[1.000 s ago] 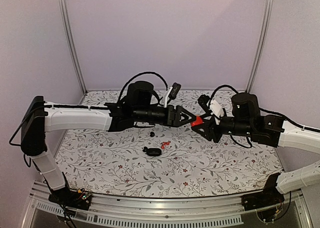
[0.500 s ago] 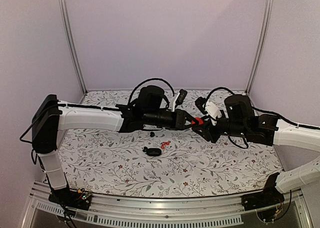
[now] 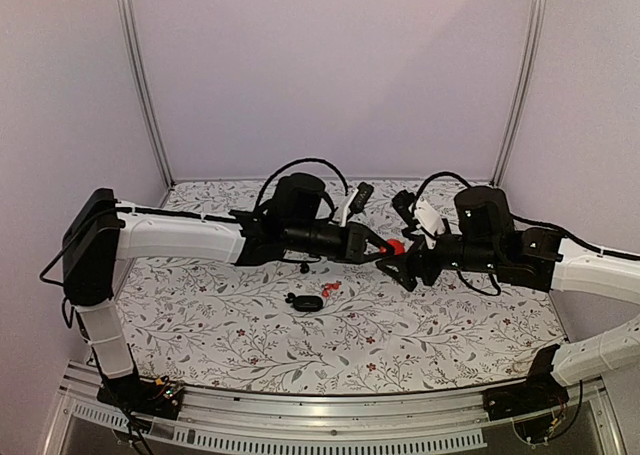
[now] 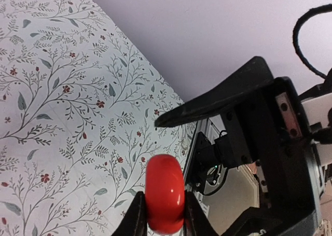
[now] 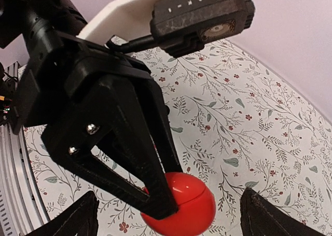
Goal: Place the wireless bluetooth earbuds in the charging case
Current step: Pass from the right arm to the left, then pass from the left arm to the right
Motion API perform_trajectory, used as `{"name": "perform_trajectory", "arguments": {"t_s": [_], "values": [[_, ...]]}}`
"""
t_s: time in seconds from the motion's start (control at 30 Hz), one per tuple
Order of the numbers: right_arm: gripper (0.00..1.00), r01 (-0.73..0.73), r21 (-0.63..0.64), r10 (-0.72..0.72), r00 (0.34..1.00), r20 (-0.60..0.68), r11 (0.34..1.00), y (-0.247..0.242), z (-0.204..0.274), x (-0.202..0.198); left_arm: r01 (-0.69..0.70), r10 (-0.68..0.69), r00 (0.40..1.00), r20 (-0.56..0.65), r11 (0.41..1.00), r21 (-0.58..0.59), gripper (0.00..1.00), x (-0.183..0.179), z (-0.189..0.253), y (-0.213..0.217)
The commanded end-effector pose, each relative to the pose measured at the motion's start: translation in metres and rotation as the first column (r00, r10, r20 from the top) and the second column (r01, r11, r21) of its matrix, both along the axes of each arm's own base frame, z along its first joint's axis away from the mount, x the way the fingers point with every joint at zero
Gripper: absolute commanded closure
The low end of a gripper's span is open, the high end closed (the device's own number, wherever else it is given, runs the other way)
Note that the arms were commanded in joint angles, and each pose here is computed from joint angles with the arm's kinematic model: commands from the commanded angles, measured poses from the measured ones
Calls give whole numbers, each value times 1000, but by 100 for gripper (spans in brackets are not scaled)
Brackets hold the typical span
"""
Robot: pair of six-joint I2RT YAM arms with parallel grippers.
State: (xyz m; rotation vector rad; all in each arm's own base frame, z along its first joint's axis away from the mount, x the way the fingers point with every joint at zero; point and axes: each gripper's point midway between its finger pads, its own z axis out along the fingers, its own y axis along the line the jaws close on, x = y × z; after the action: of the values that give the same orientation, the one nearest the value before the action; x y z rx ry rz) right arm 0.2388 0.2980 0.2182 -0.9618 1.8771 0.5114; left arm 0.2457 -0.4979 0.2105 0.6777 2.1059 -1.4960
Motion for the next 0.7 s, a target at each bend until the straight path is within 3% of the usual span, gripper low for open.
{"name": "perform_trajectory", "arguments": {"t_s": [0.0, 0.13, 0.33, 0.5, 0.67], "values": [[5, -69, 104, 71, 997, -16, 992, 2, 25, -20, 43, -39, 993, 108, 998, -36, 100, 7, 14, 25], [3, -115, 159, 127, 989, -69, 981, -5, 32, -31, 134, -126, 965, 230, 991, -20, 100, -3, 21, 39], [5, -216, 252, 267, 945, -187, 943, -11, 36, -58, 209, -215, 876, 432, 976, 62, 97, -17, 31, 55], [9, -276, 276, 344, 909, -237, 921, -8, 43, -75, 269, -260, 822, 507, 961, 58, 97, -33, 47, 63], [16, -353, 311, 424, 883, -203, 882, -6, 59, -89, 323, -303, 786, 539, 945, 61, 97, -49, 56, 59]]}}
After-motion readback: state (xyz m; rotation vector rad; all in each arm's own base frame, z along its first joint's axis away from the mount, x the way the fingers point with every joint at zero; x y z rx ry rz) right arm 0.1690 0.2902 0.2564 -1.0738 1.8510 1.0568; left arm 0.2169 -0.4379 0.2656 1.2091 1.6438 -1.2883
